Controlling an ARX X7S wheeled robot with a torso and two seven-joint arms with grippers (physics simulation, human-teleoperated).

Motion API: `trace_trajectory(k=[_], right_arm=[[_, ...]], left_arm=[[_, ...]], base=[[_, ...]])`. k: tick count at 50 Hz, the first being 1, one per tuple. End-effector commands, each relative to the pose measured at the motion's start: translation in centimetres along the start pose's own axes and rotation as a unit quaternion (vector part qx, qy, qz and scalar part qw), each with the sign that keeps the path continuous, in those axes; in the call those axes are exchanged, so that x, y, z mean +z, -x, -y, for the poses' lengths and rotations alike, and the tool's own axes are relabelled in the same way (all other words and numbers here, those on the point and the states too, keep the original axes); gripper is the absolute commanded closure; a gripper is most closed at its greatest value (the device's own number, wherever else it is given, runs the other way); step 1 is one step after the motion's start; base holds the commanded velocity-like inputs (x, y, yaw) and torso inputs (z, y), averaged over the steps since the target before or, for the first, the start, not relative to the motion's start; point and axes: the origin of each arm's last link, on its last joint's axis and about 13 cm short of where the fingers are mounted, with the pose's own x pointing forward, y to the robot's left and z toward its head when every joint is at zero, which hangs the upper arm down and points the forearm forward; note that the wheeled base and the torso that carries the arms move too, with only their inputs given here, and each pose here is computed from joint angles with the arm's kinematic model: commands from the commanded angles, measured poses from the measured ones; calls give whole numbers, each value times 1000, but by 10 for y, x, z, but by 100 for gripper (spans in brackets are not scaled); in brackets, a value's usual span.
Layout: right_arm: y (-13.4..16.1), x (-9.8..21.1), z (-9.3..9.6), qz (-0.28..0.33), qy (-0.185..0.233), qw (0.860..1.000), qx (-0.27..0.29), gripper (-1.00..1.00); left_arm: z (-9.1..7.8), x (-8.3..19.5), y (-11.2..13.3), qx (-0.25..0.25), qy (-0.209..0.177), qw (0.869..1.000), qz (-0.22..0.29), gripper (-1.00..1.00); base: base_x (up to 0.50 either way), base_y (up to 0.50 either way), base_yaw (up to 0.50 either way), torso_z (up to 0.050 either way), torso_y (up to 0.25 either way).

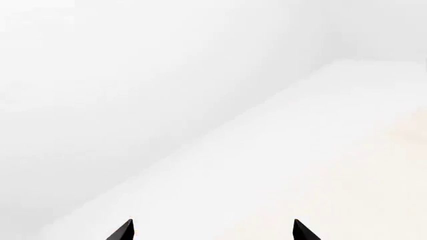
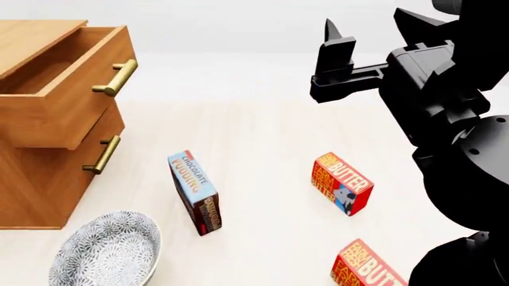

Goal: Put the butter at the front in the top drawer of the cabinet and close it.

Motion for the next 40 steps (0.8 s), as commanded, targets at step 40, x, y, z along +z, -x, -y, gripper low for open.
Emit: trace_trajectory(k=[40], right_arm=[[-3, -24, -6, -18, -11, 999, 39, -100]], left_arm=[[-84, -48, -9, 100, 222, 957, -158, -100]], base=[[0, 0, 0, 0, 0]])
